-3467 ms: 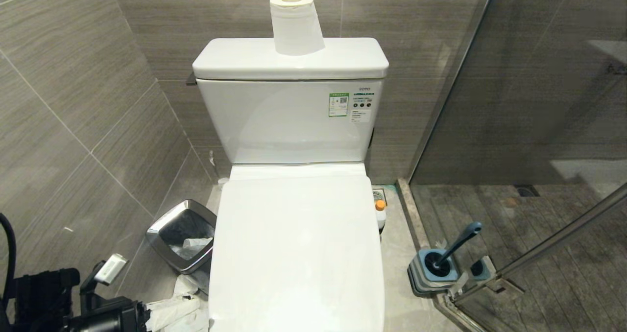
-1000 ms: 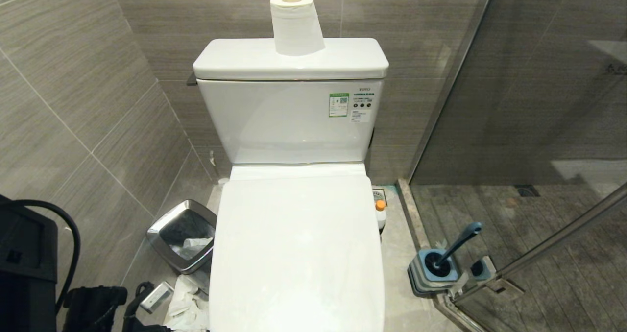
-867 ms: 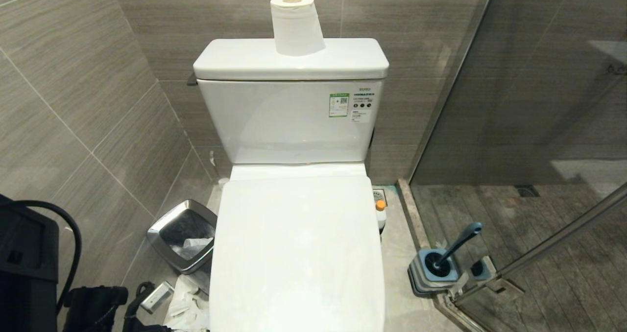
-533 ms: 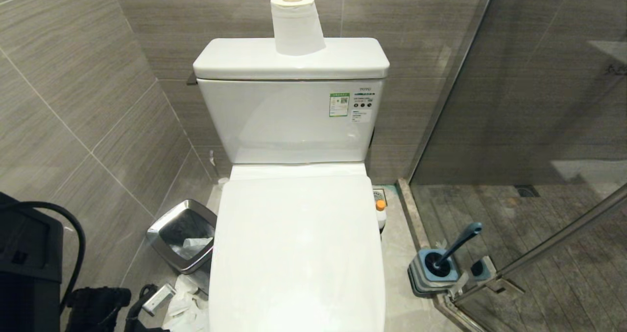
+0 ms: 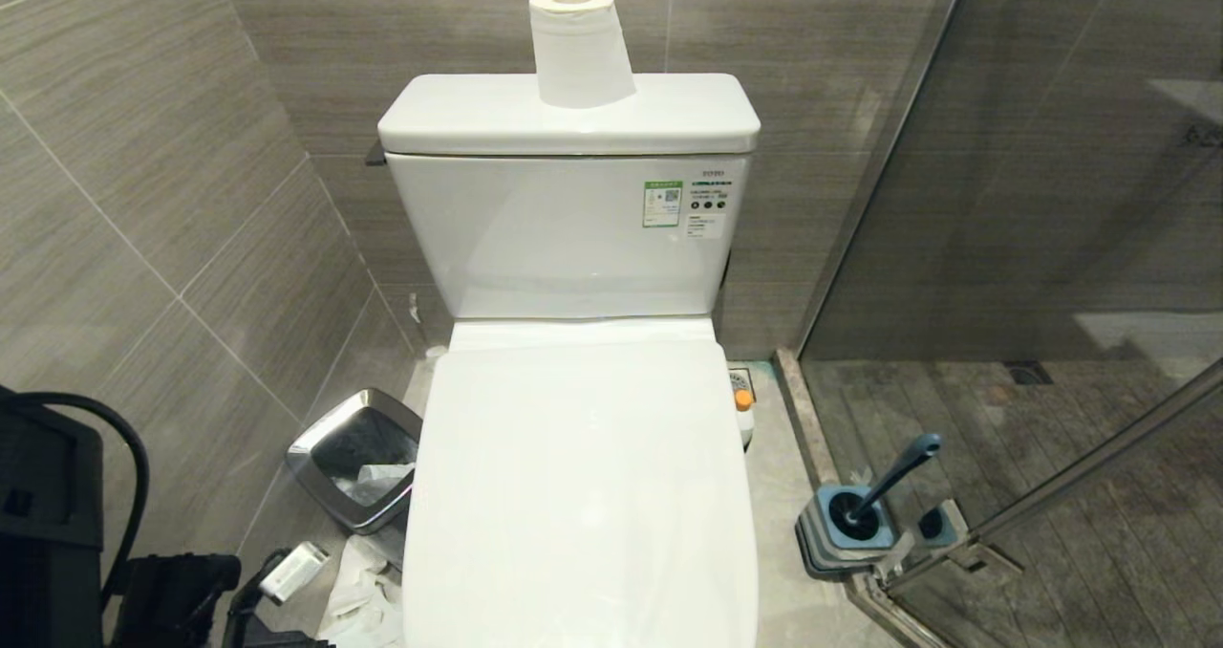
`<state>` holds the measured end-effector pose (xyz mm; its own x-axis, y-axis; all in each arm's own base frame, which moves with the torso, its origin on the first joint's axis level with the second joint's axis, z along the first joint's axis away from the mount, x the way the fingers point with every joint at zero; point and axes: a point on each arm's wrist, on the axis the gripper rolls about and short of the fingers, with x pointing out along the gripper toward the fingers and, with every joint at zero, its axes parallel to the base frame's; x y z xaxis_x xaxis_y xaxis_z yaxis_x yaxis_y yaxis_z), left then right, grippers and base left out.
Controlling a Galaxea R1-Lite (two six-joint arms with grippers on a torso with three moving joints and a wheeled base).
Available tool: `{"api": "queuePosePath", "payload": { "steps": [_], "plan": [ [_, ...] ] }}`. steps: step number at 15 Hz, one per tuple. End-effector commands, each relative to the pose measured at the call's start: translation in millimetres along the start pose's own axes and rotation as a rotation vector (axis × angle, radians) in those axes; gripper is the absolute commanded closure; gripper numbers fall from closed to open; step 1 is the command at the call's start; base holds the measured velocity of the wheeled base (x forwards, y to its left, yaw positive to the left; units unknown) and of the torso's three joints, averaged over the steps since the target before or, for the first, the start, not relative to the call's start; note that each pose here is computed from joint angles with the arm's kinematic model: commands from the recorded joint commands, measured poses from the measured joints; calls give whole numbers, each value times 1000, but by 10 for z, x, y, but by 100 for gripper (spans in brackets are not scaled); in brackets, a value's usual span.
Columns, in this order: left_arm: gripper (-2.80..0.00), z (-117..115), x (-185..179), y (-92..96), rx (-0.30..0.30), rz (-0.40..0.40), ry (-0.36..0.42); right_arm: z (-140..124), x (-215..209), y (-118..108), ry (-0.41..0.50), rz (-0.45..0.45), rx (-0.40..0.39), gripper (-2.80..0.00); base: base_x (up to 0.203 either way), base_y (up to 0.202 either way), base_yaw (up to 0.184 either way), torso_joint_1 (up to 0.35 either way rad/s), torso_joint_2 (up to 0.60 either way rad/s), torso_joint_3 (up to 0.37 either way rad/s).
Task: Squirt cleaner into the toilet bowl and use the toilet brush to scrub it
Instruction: Use the left hand to lift the toilet lid slightly
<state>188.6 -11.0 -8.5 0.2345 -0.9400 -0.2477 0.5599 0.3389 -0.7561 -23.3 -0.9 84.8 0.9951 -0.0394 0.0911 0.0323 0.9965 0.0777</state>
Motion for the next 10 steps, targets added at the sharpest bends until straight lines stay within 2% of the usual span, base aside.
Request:
{"api": "queuePosePath", "payload": {
  "steps": [1,3,6,10],
  "plan": [
    [-280,73,-68,3,-4,-33,-41,-68,14,-5,24,-2,-1,0,0,0,0,0,0,0],
    [-280,79,-105,-9,-22,-53,-54,-68,14,-5,24,-2,-2,0,0,0,0,0,0,0],
    [-280,83,-167,-51,-80,-155,-69,-68,14,-5,24,-2,0,0,0,0,0,0,0,0],
    [-280,109,-172,-82,-89,-175,-66,-68,14,-5,24,-2,0,0,0,0,0,0,0,0]
  ]
}}
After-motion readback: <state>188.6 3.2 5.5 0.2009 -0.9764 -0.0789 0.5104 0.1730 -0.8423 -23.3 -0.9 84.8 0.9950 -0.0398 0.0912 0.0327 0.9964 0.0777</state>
